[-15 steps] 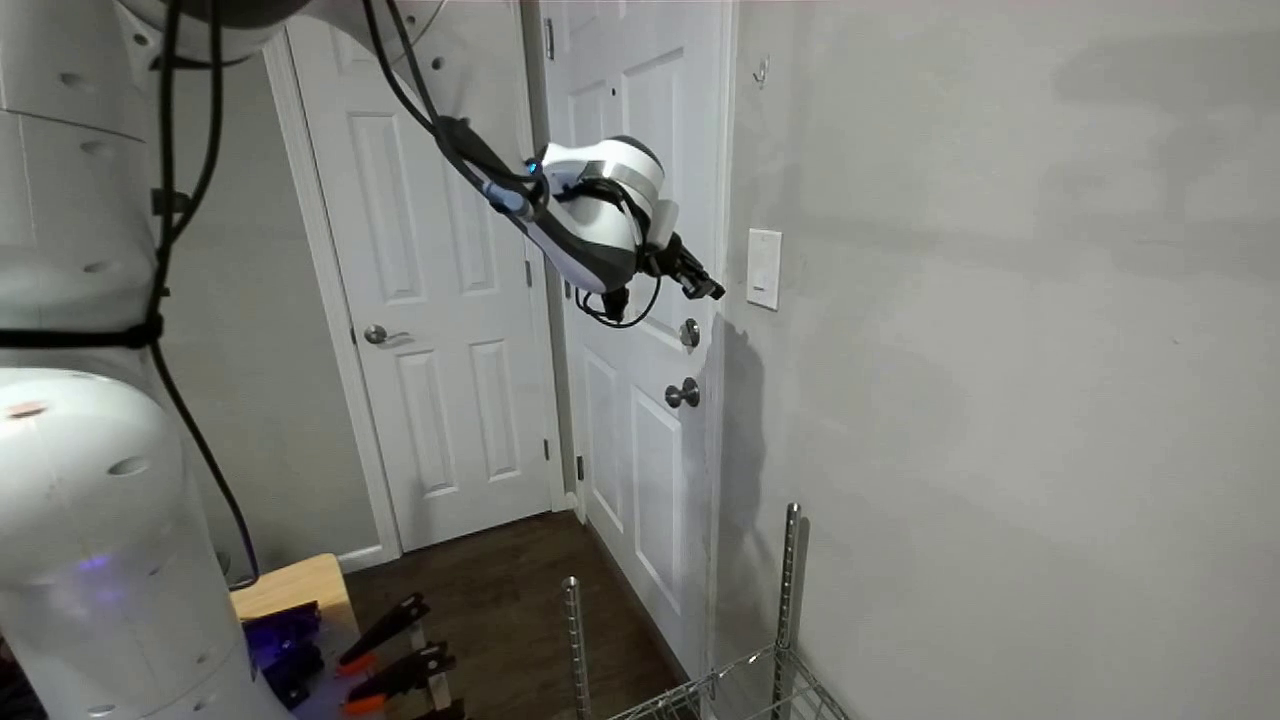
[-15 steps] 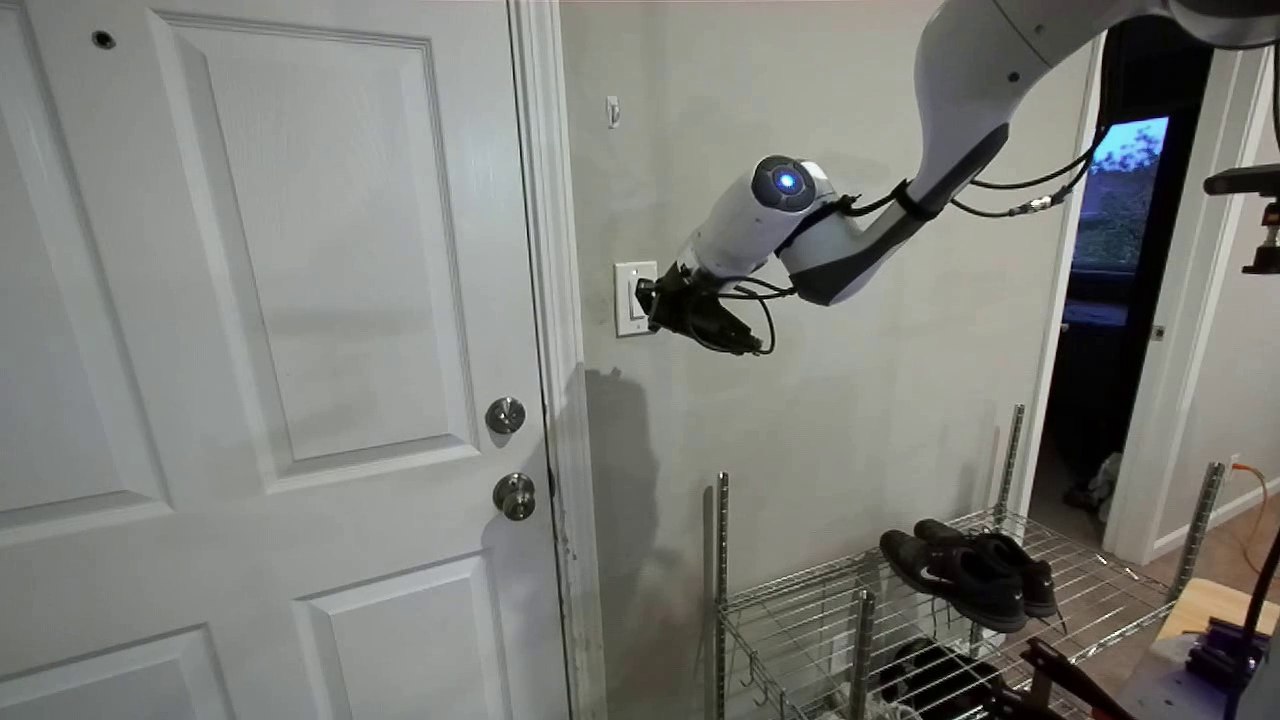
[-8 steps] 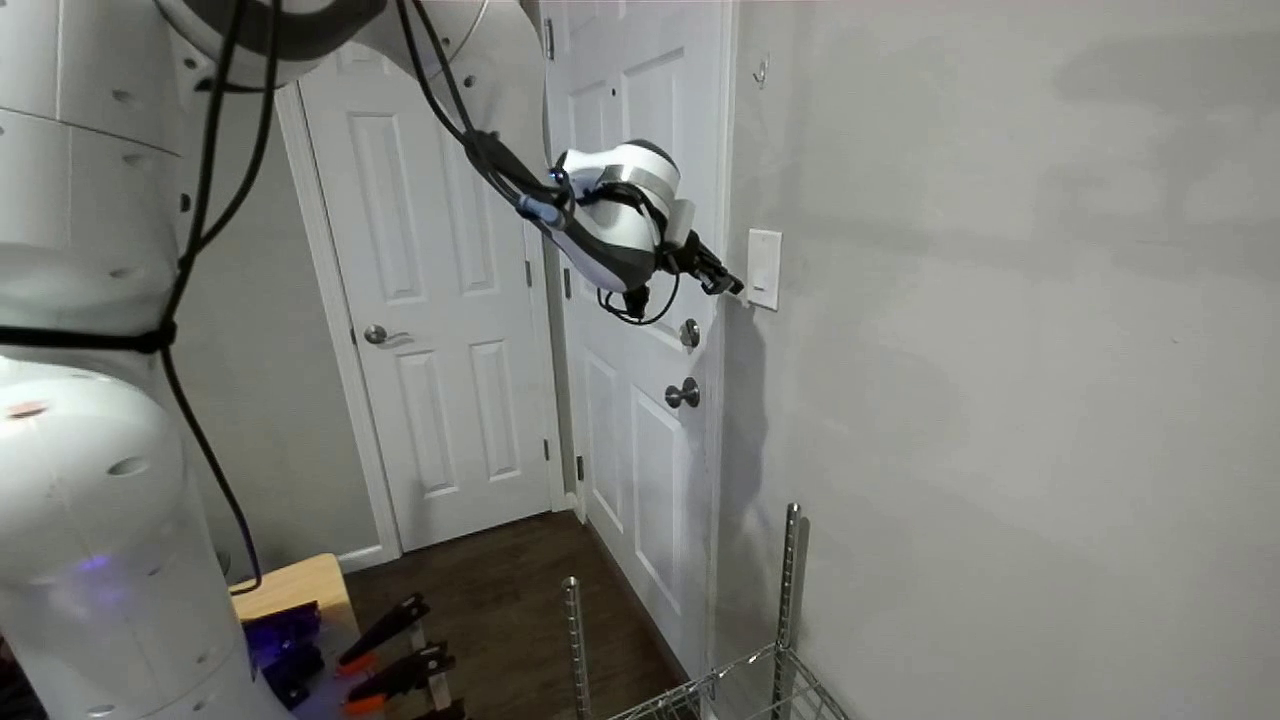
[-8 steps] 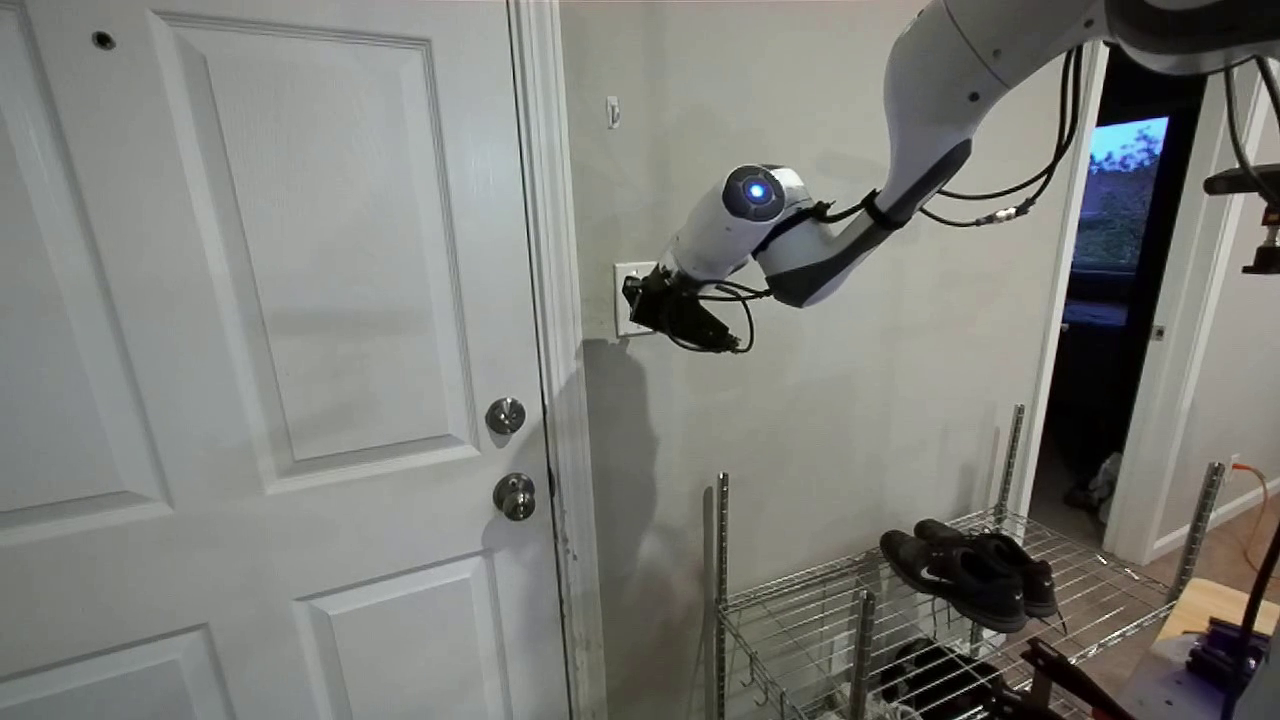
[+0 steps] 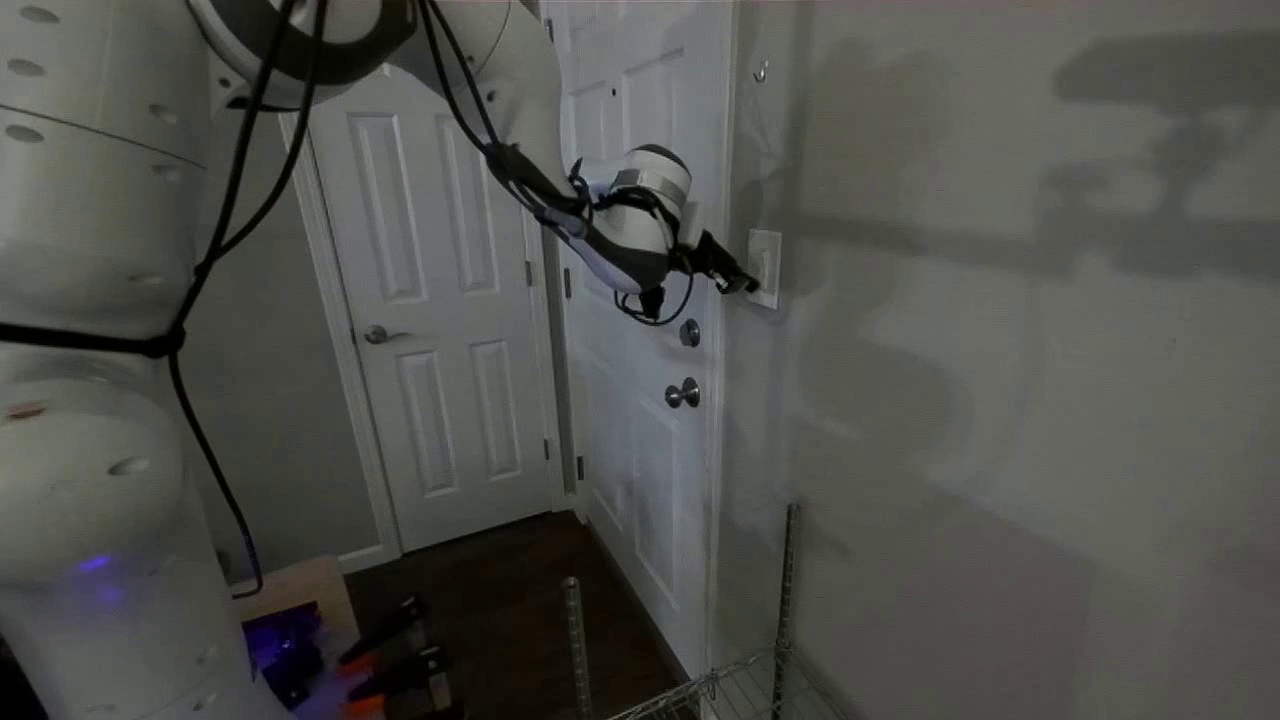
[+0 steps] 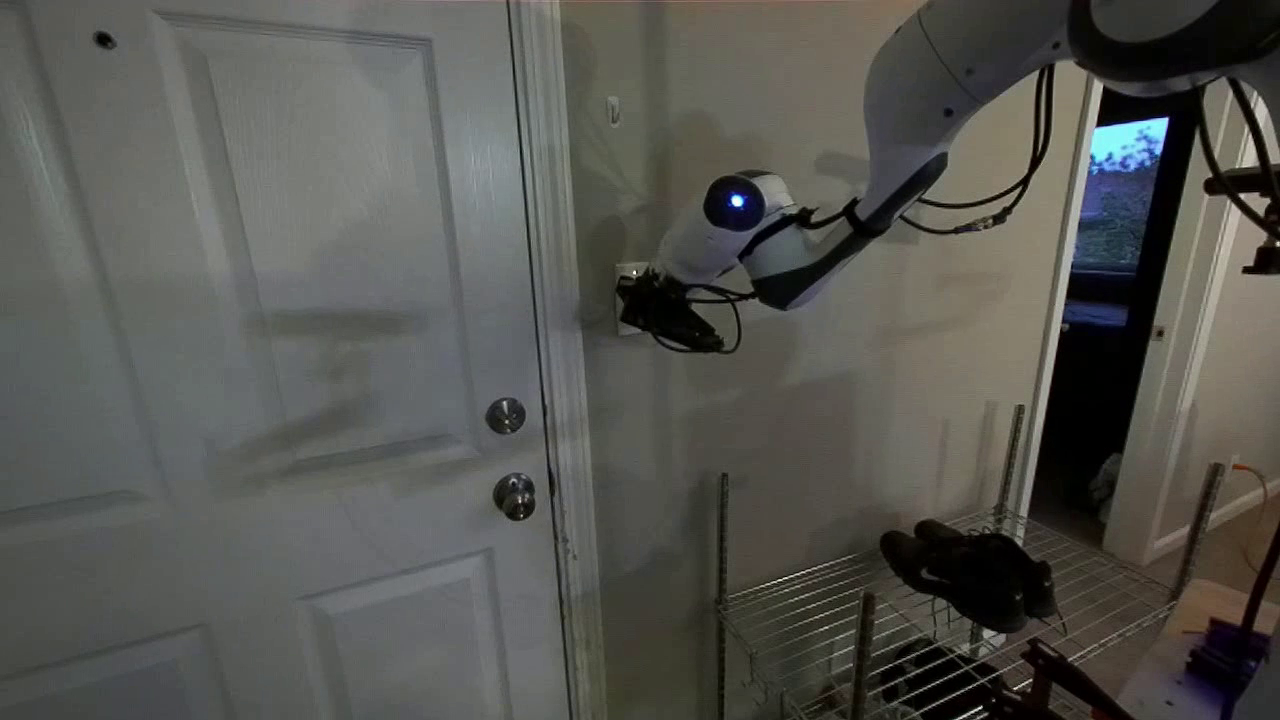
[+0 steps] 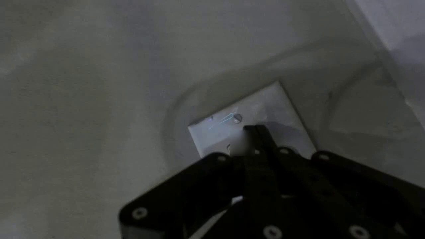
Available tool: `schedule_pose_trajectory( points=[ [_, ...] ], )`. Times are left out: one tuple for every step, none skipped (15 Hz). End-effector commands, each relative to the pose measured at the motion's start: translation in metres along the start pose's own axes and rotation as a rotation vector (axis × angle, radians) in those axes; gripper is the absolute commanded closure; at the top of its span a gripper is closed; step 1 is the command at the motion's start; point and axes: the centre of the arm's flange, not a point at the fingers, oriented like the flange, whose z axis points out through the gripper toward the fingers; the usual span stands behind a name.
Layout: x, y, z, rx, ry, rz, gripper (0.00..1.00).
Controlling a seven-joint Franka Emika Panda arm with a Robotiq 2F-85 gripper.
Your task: Turn off the light switch
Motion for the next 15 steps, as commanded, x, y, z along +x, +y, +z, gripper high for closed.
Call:
schedule_pose_trajectory(
  points=[
    [0.008,-0.003,0.008,-0.005,0.030,0.028,0.98],
    [0.007,-0.002,0.009,-0.013,0.025,0.026,0.98],
    [0.006,-0.001,0.008,-0.019,0.012,0.026,0.98],
    [0.005,0.000,0.006,-0.019,-0.002,0.029,0.98],
    [0.004,0.003,-0.002,-0.012,-0.029,0.035,0.98],
    [0.003,0.008,-0.013,0.003,-0.052,0.046,0.98],
    [0.000,0.013,-0.024,0.019,-0.063,0.048,0.98],
    [-0.002,0.019,-0.033,0.028,-0.075,0.043,0.98],
    [-0.004,0.024,-0.040,0.030,-0.088,0.039,0.98],
    [-0.005,0.026,-0.044,0.024,-0.106,0.037,0.99],
    [-0.005,0.029,-0.047,0.014,-0.109,0.037,0.98],
    [-0.006,0.032,-0.050,0.011,-0.116,0.035,0.99],
    [-0.006,0.035,-0.054,0.013,-0.122,0.038,0.99],
    [-0.005,0.038,-0.057,0.019,-0.125,0.037,0.98],
    [-0.006,0.039,-0.059,0.022,-0.136,0.039,0.99]
  ],
)
